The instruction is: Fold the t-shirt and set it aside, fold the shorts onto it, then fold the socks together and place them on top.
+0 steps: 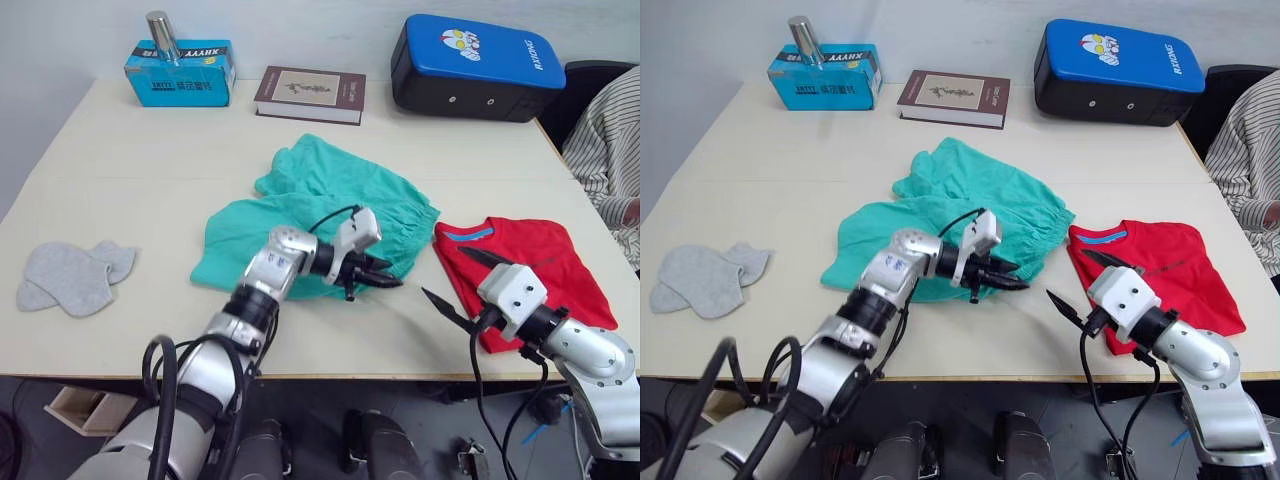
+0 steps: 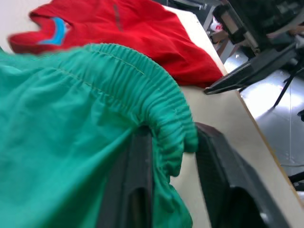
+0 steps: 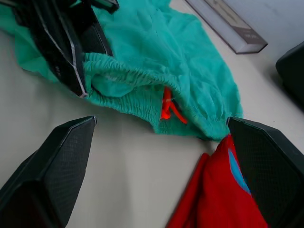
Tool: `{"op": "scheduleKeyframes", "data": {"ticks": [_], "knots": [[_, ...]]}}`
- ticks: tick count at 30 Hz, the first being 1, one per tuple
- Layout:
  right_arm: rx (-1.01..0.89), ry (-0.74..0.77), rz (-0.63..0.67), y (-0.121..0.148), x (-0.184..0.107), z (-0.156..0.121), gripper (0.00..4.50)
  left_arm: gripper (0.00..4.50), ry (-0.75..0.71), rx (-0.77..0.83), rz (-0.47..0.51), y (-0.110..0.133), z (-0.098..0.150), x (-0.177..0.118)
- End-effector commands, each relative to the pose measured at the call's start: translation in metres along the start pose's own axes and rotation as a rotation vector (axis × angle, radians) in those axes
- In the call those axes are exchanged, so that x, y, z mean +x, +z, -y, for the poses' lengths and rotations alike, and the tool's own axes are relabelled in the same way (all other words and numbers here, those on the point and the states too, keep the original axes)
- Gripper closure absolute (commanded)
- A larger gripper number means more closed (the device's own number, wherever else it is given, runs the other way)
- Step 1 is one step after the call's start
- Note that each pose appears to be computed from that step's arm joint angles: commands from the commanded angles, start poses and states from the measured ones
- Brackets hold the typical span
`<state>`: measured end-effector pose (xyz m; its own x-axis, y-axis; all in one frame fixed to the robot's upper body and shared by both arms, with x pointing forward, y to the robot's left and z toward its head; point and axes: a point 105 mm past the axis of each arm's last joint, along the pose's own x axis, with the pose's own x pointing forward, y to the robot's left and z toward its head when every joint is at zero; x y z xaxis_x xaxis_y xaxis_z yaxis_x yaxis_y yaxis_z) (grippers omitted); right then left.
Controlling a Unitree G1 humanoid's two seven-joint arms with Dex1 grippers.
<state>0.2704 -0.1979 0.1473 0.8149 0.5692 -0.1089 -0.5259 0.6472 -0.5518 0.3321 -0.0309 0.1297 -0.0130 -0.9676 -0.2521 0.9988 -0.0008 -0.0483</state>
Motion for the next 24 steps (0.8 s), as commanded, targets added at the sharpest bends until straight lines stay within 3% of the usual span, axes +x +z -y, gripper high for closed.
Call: {"op": "scheduleKeyframes", "data": {"ticks": [1, 8, 10, 13, 18, 21, 24], "knots": [[-0.041, -0.051, 0.010, 0.012, -0.014, 0.013, 0.00, 2.14, 0.004, 0.071, 0.110, 0.024, 0.015, -0.015], [-0.070, 0.000, 0.040, 0.020, -0.013, 0.016, 0.00, 0.02, 0.028, 0.228, 0.169, 0.041, 0.035, -0.096], [-0.083, 0.063, 0.059, 0.025, -0.006, 0.008, 0.00, 0.02, 0.104, 0.292, 0.113, 0.035, 0.029, -0.119], [-0.089, 0.240, 0.037, 0.022, 0.010, -0.023, 0.00, 0.02, 0.288, 0.439, -0.088, 0.008, 0.012, -0.175], [-0.107, 0.364, -0.013, 0.008, 0.033, -0.059, 0.00, 0.02, 0.359, 0.383, -0.347, -0.051, 0.026, -0.244], [-0.145, 0.360, -0.017, 0.003, 0.045, -0.064, 0.00, 0.02, 0.365, 0.375, -0.385, -0.068, 0.034, -0.256], [-0.139, 0.284, -0.053, -0.005, 0.066, -0.059, 0.00, 0.02, 0.461, 0.439, -0.370, -0.073, 0.020, -0.254]]}}
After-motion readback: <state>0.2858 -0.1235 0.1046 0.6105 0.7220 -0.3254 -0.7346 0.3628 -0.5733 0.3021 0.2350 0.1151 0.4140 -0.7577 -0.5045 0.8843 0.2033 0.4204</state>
